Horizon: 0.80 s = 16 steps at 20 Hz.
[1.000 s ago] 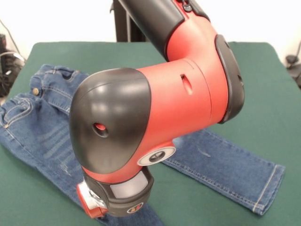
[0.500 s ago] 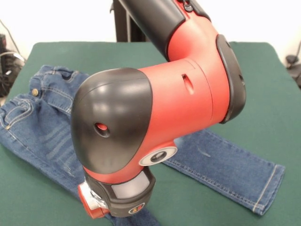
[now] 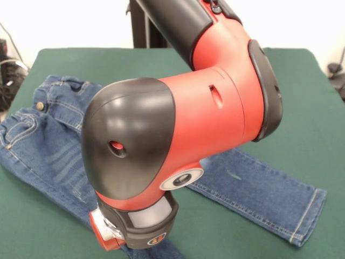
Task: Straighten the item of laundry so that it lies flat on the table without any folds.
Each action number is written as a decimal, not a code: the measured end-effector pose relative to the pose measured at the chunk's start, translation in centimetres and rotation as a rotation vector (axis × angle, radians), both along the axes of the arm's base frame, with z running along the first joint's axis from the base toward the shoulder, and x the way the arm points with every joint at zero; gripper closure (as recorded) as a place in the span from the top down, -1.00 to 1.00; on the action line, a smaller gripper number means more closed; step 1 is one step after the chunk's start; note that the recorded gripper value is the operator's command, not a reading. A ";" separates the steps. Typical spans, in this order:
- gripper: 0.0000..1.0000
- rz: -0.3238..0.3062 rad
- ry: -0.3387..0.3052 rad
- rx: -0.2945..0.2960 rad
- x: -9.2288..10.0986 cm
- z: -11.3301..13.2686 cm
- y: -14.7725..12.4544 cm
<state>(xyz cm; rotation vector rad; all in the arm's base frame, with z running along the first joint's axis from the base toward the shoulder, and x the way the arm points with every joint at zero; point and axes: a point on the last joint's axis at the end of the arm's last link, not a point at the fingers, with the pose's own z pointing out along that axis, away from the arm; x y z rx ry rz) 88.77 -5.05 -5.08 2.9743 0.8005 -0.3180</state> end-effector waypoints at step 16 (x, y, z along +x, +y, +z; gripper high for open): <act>1.00 -0.001 -0.001 0.000 0.0 0.0 0.0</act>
